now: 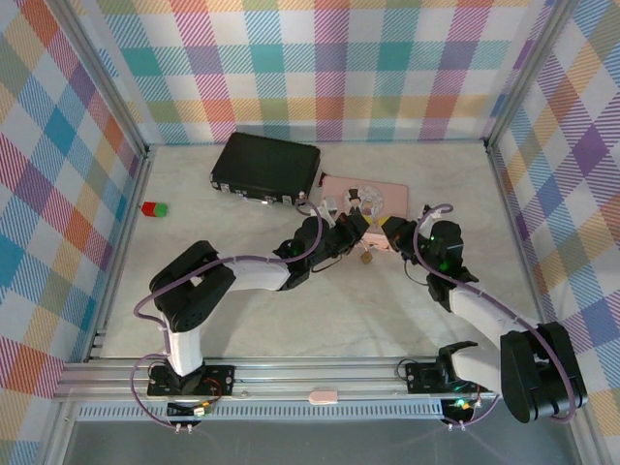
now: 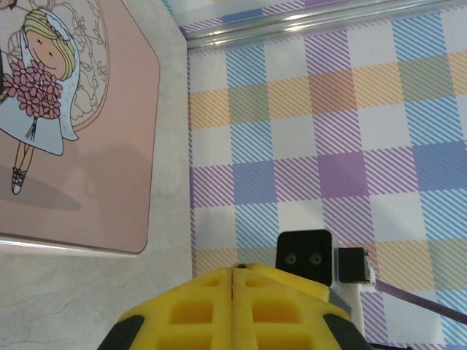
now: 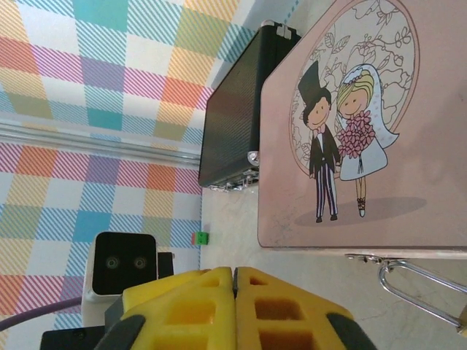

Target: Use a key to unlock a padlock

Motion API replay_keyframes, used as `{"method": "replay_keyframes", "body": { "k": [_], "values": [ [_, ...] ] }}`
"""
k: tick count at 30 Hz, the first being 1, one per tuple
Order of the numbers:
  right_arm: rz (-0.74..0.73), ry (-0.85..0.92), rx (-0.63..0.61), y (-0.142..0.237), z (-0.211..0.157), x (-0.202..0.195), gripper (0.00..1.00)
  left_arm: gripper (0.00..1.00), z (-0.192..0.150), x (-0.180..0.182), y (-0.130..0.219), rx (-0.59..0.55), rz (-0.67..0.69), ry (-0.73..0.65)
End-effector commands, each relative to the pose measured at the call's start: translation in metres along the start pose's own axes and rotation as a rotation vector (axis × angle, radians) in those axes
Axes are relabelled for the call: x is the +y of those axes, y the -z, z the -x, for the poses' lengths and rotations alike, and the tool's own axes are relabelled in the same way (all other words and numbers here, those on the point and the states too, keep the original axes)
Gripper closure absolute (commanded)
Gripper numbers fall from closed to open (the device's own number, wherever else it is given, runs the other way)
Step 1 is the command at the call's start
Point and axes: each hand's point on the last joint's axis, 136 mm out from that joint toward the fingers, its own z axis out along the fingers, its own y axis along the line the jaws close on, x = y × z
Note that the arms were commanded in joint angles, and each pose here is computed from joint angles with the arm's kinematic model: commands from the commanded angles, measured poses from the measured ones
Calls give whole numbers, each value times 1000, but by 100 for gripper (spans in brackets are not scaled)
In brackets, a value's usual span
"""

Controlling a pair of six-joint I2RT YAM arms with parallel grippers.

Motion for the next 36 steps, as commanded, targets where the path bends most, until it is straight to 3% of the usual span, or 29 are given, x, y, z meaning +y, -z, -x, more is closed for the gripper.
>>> {"method": "replay_keyframes", "body": {
  "k": [1, 5, 12, 19, 22, 36],
  "values": [
    [40, 102, 56, 5, -2, 21, 65, 100, 4, -12, 1, 25, -39, -50],
    [78, 187, 118, 18, 6, 30, 53, 100, 15, -11, 15, 88, -40, -113],
    [163, 276, 265, 26, 2, 42, 50, 100, 21, -25, 29, 277, -134, -184],
    [274, 315, 341, 27, -8, 58, 53, 100, 5, -48, 39, 425, -233, -296],
    [280, 321, 354, 27, -10, 58, 60, 100, 0, -53, 42, 456, -260, -321],
    [317, 321, 427, 20, -29, 61, 67, 100, -9, -67, 44, 510, -330, -336]
  ]
}}
